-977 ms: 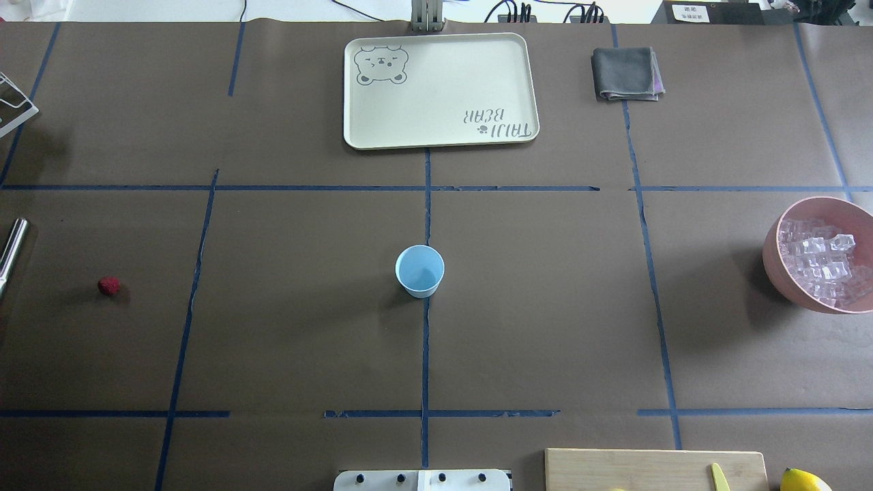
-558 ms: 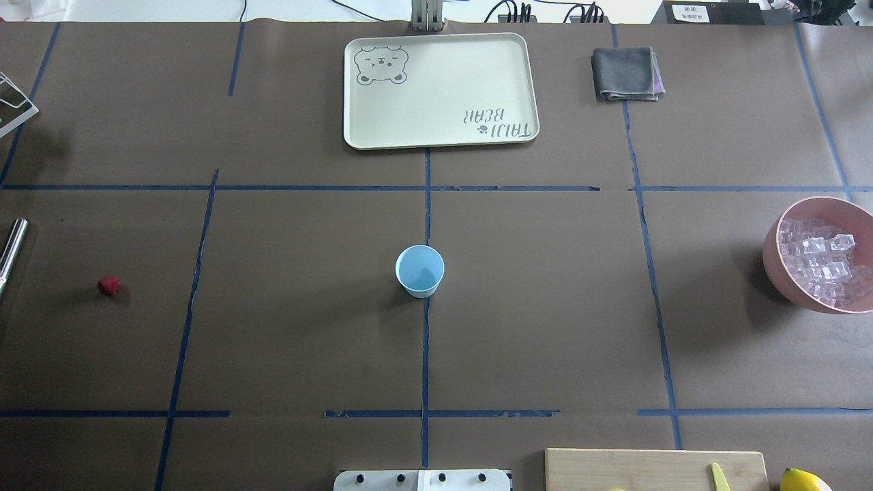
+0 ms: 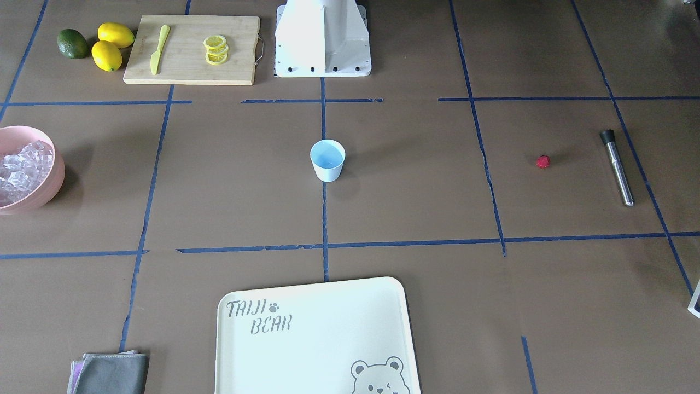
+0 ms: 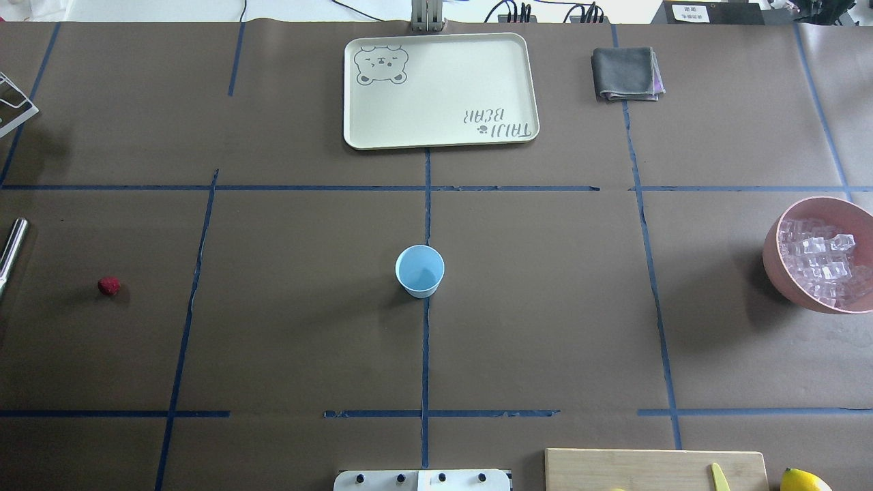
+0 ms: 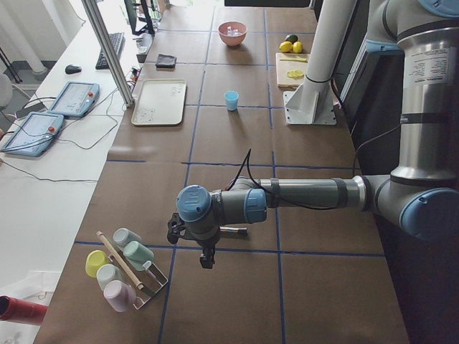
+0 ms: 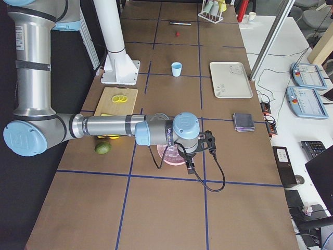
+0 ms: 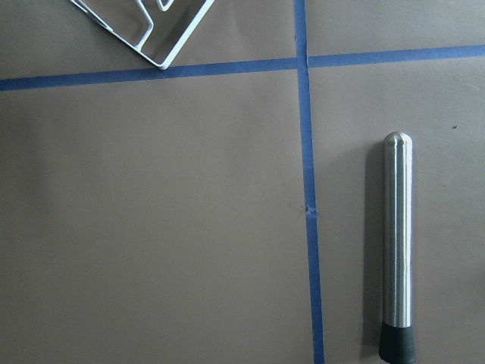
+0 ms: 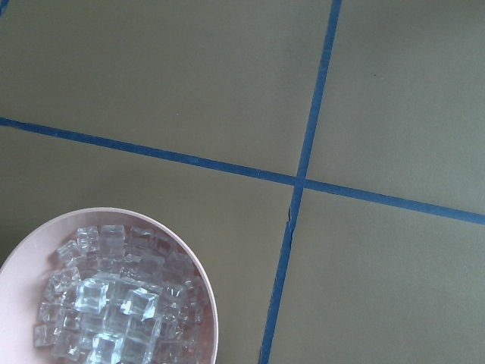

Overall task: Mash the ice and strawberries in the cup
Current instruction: 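Move the right gripper over the pink bowl of ice cubes, then lower the right gripper into the bowl and grasp an ice cube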

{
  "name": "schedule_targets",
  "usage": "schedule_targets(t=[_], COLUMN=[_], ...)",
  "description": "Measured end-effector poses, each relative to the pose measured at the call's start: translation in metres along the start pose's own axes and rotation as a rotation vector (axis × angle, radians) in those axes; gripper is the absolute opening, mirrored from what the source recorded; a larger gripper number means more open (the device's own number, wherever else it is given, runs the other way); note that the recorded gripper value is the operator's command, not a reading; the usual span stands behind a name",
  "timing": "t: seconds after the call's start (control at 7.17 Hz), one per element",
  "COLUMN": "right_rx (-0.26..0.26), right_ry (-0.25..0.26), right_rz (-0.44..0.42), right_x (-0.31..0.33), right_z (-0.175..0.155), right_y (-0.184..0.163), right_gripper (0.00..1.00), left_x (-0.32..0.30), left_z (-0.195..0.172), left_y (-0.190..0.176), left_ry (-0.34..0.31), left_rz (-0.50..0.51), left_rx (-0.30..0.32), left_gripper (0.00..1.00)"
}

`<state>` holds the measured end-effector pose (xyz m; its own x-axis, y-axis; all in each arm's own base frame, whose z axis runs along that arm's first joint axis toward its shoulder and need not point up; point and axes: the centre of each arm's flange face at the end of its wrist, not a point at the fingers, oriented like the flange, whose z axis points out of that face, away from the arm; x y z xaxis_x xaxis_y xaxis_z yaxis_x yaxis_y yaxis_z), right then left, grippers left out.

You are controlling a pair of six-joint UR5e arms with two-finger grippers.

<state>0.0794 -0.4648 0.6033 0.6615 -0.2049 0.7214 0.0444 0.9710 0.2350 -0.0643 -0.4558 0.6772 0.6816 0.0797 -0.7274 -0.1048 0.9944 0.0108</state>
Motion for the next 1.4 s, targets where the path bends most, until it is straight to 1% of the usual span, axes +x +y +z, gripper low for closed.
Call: schedule_targets(t=[0.14, 0.28, 0.42, 0.56, 0.7, 0.84, 0.98, 1.12, 1.26, 1.4], right_rx=[0.007, 0.01, 0.005, -0.013, -0.028, -0.02, 0.008, 0.022, 0.009, -0.008], right_ry=[-0.011, -0.022, -0.03, -0.03, -0.017, 0.002, 0.011, 0.006, 0.011, 0.032], right_rz=[0.01, 0.04, 0.077, 0.109, 0.128, 0.133, 0.147, 0.168, 0.176, 0.178], right_x=[-0.007, -0.021, -0.042, -0.069, -0.094, -0.11, -0.122, -0.134, -0.141, -0.149], right_z=[-0.003, -0.005, -0.004, 0.002, 0.013, 0.028, 0.044, 0.059, 0.078, 0.097], right_y=[0.0, -0.001, -0.002, -0.001, 0.002, 0.015, 0.03, 0.04, 0.046, 0.05], right_gripper=[0.99, 0.99, 0.99, 0.99, 0.99, 0.99, 0.98, 0.96, 0.96, 0.93], left_x=[0.0, 0.001, 0.0, 0.0, 0.001, 0.001, 0.001, 0.001, 0.001, 0.001], left_z=[0.0, -0.001, -0.001, -0.002, -0.002, -0.002, -0.003, -0.003, -0.003, -0.003], left_y=[0.0, 0.0, 0.0, 0.0, 0.0, 0.0, 0.0, 0.0, 0.0, 0.0], left_ry=[-0.001, -0.001, -0.001, -0.001, -0.001, -0.001, -0.001, -0.001, -0.001, -0.001], left_rz=[0.003, 0.005, 0.006, 0.007, 0.008, 0.008, 0.008, 0.009, 0.009, 0.009], left_rx=[0.002, 0.005, 0.007, 0.009, 0.01, 0.01, 0.011, 0.011, 0.011, 0.011], left_gripper=[1.0, 1.0, 1.0, 1.0, 1.0, 1.0, 1.0, 1.0, 1.0, 1.0])
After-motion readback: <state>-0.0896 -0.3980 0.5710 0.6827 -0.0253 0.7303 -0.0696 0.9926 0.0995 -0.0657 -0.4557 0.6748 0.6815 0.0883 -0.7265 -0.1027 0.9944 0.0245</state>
